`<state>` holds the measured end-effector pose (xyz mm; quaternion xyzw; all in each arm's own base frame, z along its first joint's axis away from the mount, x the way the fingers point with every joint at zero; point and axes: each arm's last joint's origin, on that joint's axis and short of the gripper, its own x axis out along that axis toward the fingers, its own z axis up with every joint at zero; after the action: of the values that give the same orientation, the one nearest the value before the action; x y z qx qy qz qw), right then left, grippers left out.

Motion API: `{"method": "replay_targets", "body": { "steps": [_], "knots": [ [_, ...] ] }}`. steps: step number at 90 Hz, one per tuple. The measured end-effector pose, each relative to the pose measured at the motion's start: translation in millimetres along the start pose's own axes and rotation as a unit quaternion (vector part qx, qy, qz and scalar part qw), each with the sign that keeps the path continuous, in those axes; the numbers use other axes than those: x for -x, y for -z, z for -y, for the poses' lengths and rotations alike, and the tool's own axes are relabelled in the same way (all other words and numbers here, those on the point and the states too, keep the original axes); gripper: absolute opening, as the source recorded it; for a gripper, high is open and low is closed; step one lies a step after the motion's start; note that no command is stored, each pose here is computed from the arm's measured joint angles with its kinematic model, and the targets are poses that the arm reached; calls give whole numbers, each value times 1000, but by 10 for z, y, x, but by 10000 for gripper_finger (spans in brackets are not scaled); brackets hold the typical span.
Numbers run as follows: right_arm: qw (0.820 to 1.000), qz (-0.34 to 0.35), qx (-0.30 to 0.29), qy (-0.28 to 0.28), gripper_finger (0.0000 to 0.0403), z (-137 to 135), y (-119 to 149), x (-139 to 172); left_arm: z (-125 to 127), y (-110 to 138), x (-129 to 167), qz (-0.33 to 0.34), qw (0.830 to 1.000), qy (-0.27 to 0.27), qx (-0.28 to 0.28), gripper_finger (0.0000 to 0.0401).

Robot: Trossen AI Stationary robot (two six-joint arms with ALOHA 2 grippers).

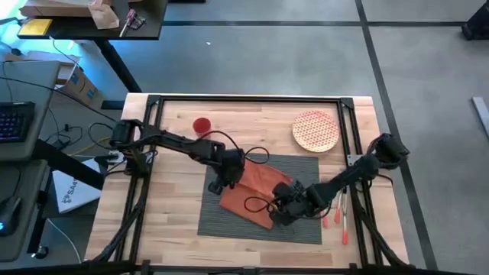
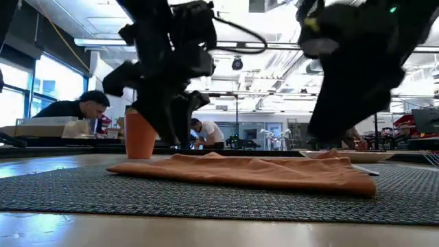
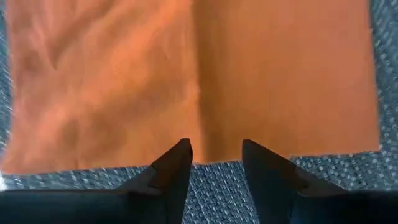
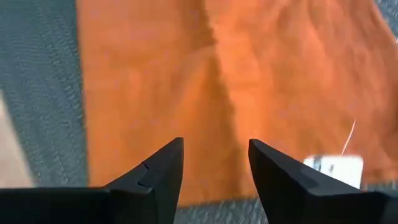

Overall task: Set table place
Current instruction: Fold the orange table napkin

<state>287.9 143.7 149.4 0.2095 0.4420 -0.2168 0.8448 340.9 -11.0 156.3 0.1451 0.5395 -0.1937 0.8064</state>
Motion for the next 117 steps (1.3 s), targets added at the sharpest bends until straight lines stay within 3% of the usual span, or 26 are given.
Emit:
{"method": "replay_targets", "body": {
  "steps": [23,41,59,70,88,106,117],
  "knots": [
    [999,-38,5,-23,139,214,53,-210,9,74,-157,-8,999,0,38,129],
    [999,-46,14,-16,102,294,115,-240,0,78,-223,-11,998,3,54,127],
    [998,-49,44,-20,42,290,116,-238,17,40,30,-63,993,-41,88,117],
    [997,-51,44,-23,6,284,115,-237,43,-78,158,-19,995,-57,73,115],
    [997,-53,43,-28,5,279,116,-240,34,-254,2,62,997,-49,4,115],
    [997,-52,42,-31,0,274,116,-243,29,-168,-298,19,999,-29,2,115],
    [997,-52,41,-33,0,274,112,-234,46,-154,-337,6,1000,-22,2,100]
  ]
}}
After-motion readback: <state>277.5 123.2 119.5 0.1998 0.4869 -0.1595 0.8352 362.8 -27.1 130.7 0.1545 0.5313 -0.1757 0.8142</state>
